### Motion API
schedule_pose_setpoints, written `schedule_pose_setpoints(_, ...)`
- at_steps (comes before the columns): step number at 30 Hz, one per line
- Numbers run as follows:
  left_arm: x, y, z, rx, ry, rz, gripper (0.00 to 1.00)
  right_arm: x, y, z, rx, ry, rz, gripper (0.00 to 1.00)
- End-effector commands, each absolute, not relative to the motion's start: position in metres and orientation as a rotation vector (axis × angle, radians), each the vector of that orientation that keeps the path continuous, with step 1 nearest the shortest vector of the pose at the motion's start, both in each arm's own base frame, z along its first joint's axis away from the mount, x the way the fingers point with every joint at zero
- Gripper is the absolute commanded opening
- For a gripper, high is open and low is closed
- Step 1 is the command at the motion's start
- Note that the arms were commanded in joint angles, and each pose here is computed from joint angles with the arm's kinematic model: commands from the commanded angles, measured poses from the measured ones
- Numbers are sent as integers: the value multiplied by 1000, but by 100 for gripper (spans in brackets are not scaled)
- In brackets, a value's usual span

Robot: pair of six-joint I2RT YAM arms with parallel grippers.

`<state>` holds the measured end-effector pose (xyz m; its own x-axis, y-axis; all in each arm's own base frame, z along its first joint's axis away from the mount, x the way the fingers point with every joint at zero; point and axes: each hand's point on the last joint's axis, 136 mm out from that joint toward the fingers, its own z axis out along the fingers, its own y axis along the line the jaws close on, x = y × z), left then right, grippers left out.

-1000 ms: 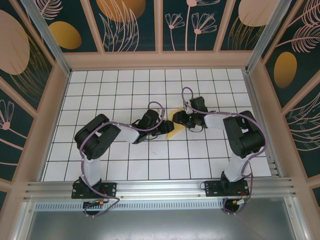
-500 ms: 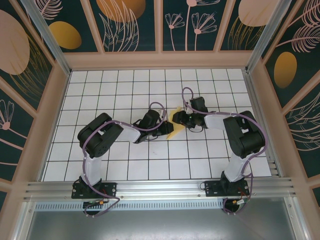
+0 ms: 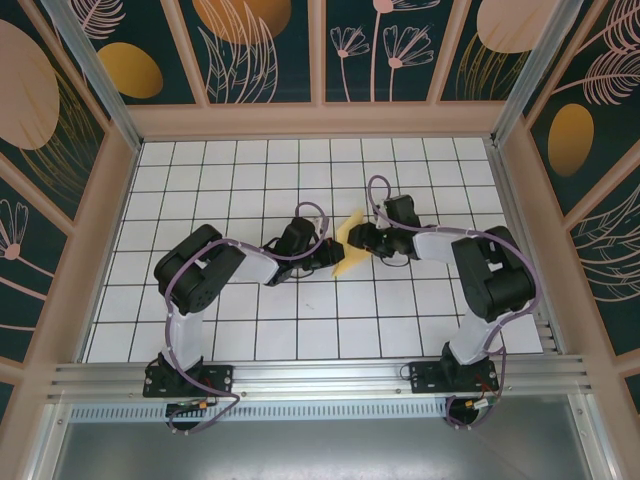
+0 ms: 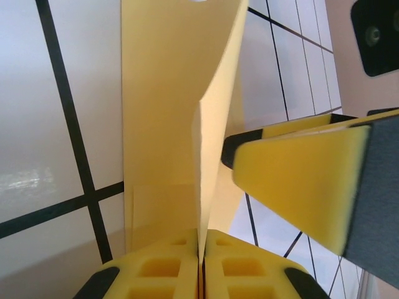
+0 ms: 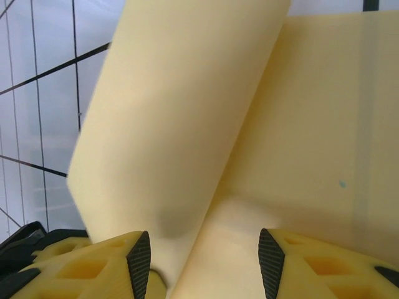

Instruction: Fold a paper plane with a square sheet of paper (pick it up from the middle)

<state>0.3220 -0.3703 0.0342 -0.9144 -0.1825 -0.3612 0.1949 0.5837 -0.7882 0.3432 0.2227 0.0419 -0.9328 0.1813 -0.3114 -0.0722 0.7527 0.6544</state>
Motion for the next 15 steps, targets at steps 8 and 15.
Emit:
schedule_pose_setpoints(8,319,-372,27,6,2420,-1318,8,345,229,51,-2,2586,1012,52)
schedule_pose_setpoints(15,317,-376,25,28,2432,-1338,8,349,231,44,-28,2609,1000,54)
